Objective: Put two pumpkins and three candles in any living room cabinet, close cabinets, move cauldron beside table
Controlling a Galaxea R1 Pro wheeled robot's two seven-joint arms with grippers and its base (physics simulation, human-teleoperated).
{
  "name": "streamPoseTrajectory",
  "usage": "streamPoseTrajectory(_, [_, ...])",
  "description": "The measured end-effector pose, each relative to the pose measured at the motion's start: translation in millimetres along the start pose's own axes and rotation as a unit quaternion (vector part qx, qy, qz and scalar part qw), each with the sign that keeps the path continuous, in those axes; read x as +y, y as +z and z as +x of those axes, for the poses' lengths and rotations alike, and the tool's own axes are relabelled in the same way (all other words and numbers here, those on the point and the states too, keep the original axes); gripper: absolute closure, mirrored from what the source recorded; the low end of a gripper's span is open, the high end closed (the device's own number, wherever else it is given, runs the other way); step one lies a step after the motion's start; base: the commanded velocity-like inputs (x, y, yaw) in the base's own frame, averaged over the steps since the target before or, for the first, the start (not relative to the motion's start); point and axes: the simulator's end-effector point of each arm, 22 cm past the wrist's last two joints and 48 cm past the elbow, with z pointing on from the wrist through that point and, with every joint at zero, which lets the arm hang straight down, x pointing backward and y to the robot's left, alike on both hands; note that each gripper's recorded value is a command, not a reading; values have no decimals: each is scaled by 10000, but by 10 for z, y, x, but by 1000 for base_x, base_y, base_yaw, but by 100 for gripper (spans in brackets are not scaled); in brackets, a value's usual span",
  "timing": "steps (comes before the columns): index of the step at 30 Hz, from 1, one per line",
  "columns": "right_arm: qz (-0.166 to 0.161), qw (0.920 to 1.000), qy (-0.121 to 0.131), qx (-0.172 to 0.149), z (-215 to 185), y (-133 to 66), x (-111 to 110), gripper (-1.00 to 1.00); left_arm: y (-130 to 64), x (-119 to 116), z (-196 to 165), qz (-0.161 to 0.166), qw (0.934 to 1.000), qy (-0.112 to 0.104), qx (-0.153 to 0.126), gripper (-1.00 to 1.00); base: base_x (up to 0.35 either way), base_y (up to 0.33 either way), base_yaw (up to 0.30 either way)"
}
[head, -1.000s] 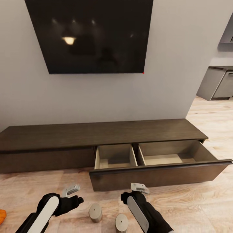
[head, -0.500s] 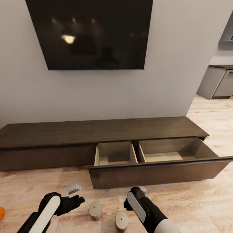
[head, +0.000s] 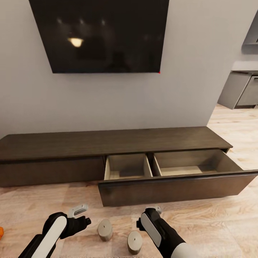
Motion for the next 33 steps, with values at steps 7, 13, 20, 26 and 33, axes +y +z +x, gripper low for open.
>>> streamPoseTrajectory(7, [-404, 9992, -10, -38, 61, 137, 193, -100, 138, 40, 73, -29, 10000, -11, -8, -100, 0, 0, 0])
streamPoseTrajectory(13, [-753, 9970, -149, -87, 132, 234, 395, -100, 257, 68, 142, -32, 10000, -16, -10, -100, 0, 0, 0])
streamPoseTrajectory(20, [-776, 9965, -77, -286, 159, 403, 430, -100, 394, 101, 215, -27, 10000, -21, -18, -100, 0, 0, 0])
streamPoseTrajectory(26, [-749, 9965, 22, -380, 188, 538, 423, -100, 496, 135, 269, -41, 10000, -27, 21, -100, 0, 0, 0])
streamPoseTrajectory(33, [-737, 9966, -26, -364, 252, 647, 454, -100, 586, 218, 298, -103, 9998, -105, 112, -100, 0, 0, 0])
